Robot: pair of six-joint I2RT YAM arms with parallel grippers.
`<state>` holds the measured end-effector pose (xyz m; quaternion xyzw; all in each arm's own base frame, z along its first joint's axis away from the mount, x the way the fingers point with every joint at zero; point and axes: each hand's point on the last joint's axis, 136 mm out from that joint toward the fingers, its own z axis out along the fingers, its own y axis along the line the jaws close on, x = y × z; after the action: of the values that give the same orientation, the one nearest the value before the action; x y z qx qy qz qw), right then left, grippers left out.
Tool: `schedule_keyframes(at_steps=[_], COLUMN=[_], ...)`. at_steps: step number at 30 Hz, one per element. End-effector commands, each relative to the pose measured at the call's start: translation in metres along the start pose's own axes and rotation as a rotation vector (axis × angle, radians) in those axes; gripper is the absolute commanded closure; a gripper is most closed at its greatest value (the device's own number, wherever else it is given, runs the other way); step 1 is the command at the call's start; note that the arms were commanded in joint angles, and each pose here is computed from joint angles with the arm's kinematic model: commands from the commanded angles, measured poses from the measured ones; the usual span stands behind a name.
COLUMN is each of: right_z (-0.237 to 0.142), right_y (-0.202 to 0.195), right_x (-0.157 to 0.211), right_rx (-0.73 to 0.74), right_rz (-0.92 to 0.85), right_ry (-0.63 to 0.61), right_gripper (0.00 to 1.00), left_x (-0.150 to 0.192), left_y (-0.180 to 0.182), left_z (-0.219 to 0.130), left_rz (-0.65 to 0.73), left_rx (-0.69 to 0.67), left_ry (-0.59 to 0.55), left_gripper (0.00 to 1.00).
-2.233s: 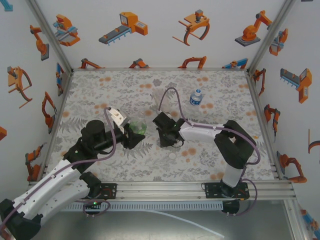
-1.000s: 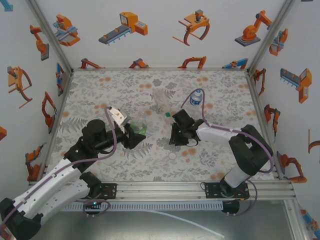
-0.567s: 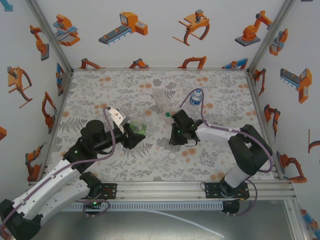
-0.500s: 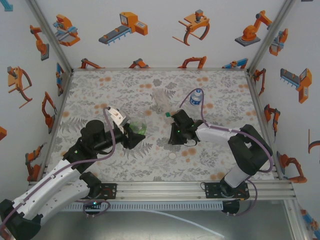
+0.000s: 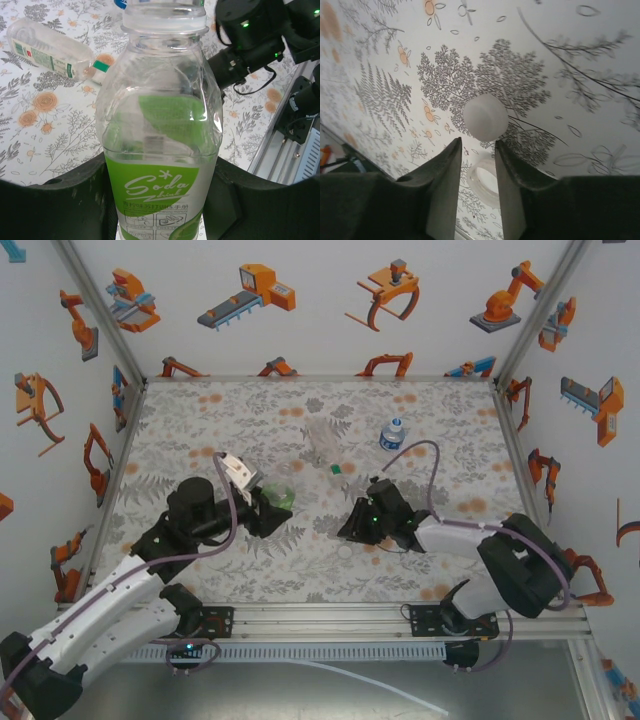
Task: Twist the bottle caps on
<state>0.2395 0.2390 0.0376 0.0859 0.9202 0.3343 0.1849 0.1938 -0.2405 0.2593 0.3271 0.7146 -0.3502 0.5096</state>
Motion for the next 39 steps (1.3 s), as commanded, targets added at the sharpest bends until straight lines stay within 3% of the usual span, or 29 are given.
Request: schedule_keyframes(at_steps=[1, 10, 17, 24, 29, 39], right_z=[-0.007, -0.030, -0.040, -0.017, 0.003, 0.017], right_y=[-0.015, -0.031, -0.003, 0.031, 0.037, 0.033], right_x=[-0.009, -0.018, -0.031, -0.022, -0.016, -0.013], right_rx=[-0.008, 0.155, 0.321, 0.421, 0.437, 0.447], right_rz=[0.090, 0.027, -0.256, -0.491, -0.509, -0.501], right_ry=[-0.076, -0.094, -0.038, 0.077, 0.121, 0.138], right_gripper=[0.61, 0.61, 0.61, 0.56, 0.55, 0.54], left_x=[-0.022, -0.022, -0.014, -0.005, -0.002, 0.004], left_y=[-0.008, -0.008, 0.002, 0.008, 0.011, -0.005], left_z=[0.000, 0.004, 0.004, 0.000, -0.006, 0.000], left_rz=[-0.005, -0.012, -0.027, -0.047, -0.069, -0.077], left_rx=[0.038, 0.044, -0.010, -0.051, -0.076, 0.036], left_ry=[-0.052, -0.044, -0.014, 0.011, 0.003, 0.048], left_gripper=[0.94, 0.94, 0.99, 1.00, 1.00, 1.00])
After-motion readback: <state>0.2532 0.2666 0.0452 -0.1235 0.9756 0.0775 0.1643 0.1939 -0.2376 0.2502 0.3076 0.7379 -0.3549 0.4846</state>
